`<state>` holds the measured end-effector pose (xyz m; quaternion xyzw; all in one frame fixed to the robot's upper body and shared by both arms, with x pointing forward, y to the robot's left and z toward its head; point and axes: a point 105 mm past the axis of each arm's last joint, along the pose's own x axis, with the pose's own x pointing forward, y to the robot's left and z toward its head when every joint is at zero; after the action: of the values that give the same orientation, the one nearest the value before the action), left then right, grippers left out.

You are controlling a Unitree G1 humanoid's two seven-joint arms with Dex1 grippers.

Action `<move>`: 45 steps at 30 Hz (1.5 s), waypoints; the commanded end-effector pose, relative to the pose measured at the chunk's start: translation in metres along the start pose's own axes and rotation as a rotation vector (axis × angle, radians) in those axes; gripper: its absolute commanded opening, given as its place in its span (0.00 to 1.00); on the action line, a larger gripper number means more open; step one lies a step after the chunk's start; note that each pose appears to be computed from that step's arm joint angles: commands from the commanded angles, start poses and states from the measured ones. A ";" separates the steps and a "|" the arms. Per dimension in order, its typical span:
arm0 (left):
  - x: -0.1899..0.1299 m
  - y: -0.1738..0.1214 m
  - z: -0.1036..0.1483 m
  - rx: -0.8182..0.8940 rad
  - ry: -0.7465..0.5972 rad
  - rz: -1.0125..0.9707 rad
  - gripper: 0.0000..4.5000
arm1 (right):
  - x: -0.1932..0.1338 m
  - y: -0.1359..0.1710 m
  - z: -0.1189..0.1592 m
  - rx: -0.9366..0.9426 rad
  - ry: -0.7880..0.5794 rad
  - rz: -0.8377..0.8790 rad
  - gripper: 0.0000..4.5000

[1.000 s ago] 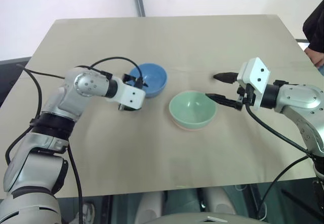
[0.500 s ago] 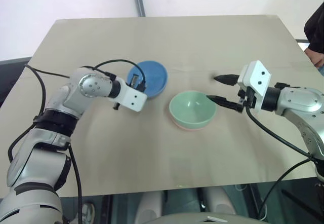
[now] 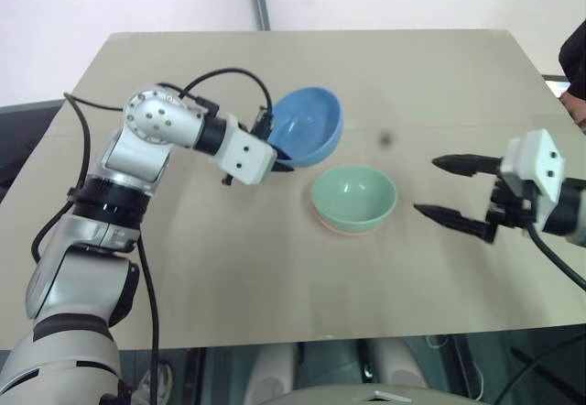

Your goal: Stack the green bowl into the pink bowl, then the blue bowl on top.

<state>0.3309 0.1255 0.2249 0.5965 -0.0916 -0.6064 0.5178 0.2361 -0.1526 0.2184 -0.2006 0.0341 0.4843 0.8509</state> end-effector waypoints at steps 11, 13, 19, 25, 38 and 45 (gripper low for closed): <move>0.023 0.018 0.038 0.120 -0.215 -0.108 0.00 | -0.019 0.012 0.006 -0.080 0.039 -0.183 0.99; 0.030 0.019 0.043 0.145 -0.240 -0.126 0.00 | -0.020 0.012 0.006 -0.087 0.041 -0.192 0.99; 0.044 0.016 0.053 0.217 -0.286 -0.183 0.15 | -0.020 0.014 0.007 -0.094 0.041 -0.213 1.00; 0.044 0.021 0.054 0.229 -0.290 -0.182 0.65 | -0.022 0.015 0.006 -0.087 0.049 -0.226 1.00; -0.015 0.052 0.028 -0.329 -0.219 0.157 0.74 | -0.004 0.006 -0.002 -0.030 0.025 -0.185 1.00; -0.024 0.033 0.034 -0.544 -0.251 0.305 0.74 | 0.003 -0.003 -0.007 -0.044 0.036 -0.120 1.00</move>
<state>0.3197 0.1083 0.2550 0.3443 -0.0463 -0.6181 0.7052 0.2415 -0.1552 0.2051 -0.2112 0.0440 0.4239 0.8796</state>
